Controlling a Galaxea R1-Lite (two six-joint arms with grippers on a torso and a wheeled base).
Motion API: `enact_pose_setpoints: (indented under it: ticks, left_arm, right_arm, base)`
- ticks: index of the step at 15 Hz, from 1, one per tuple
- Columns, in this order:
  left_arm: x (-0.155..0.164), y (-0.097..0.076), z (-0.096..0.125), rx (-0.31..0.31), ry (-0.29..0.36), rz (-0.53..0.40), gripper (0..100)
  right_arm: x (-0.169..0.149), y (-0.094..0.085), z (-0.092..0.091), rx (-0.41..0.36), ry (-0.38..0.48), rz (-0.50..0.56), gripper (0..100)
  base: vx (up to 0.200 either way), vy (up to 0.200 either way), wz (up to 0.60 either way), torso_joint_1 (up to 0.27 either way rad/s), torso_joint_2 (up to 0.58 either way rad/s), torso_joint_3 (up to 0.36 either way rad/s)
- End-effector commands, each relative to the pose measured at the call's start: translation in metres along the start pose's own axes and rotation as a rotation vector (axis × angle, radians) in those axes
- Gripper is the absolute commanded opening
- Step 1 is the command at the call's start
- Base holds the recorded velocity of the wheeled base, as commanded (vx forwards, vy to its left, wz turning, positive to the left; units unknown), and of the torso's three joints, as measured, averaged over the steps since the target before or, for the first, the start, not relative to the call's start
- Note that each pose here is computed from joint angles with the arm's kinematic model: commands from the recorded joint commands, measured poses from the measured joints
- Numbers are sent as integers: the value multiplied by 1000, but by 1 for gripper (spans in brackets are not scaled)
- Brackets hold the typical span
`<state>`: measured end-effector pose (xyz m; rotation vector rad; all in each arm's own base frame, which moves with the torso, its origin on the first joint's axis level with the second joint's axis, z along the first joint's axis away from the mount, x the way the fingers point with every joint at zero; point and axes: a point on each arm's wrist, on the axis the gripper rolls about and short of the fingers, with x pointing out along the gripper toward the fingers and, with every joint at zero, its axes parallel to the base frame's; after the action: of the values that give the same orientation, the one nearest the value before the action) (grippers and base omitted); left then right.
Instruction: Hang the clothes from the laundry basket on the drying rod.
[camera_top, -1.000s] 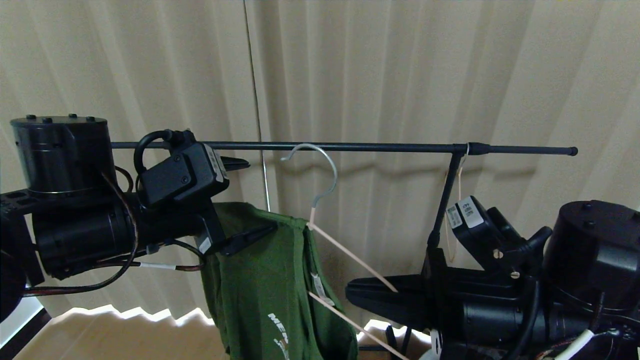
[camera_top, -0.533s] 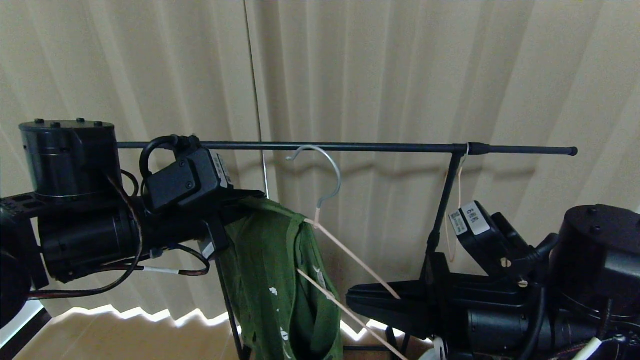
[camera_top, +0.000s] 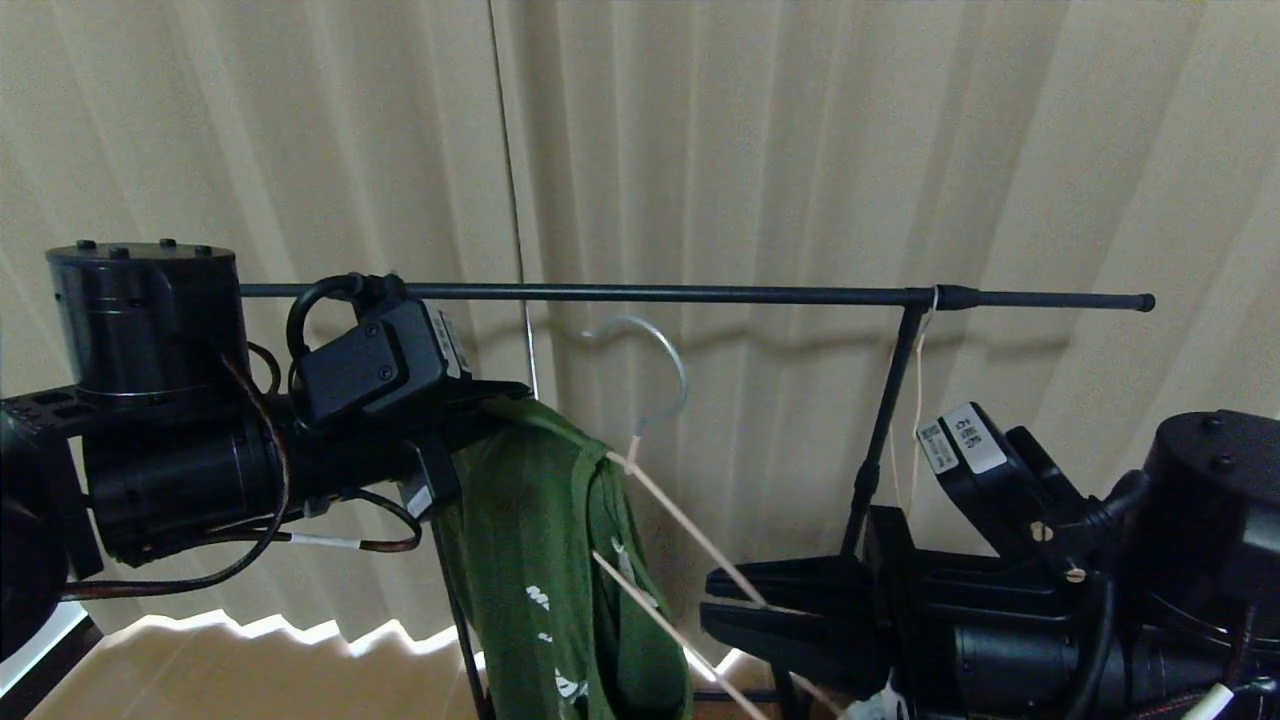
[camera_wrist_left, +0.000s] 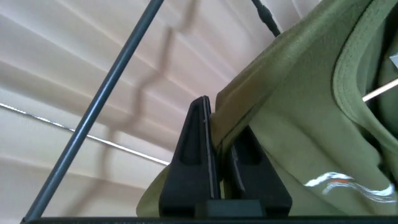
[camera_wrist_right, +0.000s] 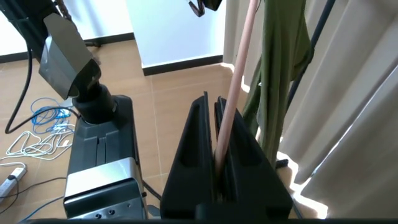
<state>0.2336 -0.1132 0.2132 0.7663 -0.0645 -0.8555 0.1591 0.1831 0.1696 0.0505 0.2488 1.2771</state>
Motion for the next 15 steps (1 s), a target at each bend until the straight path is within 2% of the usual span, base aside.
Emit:
enact_pose_setpoints:
  ticks: [1,3,4,6,8,10,12,15]
  left_arm:
    - [-1,1,0,-3,1,6,0]
    - [-1,1,-1,-4,4,8,0]
    - [-2,0,-3,-11,43,33,0]
    - [-2,0,-5,-15,101,85,0]
    - [-3,2,-7,-49,172,161,0]
    - [-3,3,-6,-125,244,256,0]
    - [-3,6,-8,-215,319,376,0]
    - [-1,14,-4,-311,332,478,0]
  right_arm:
    - [-1,0,-2,0,5,-5,100]
    - [-2,0,-3,0,7,-8,100]
    - [-7,-3,-7,-63,14,-54,100]
    - [-11,-10,-6,-98,8,-113,100]
    - [-15,-18,-3,-125,0,-175,100]
    - [-20,-28,-5,-174,14,-244,100]
    - [-21,-32,-6,-182,18,-301,100]
    - [-19,-37,-8,-174,33,-345,100]
  base:
    - [0,0,0,0,0,0]
    - [0,0,0,0,0,0]
    - [0,0,0,0,0,0]
    - [0,0,0,0,0,0]
    - [0,0,0,0,0,0]
    - [0,0,0,0,0,0]
    - [0,0,0,0,0,0]
    - [0,0,0,0,0,0]
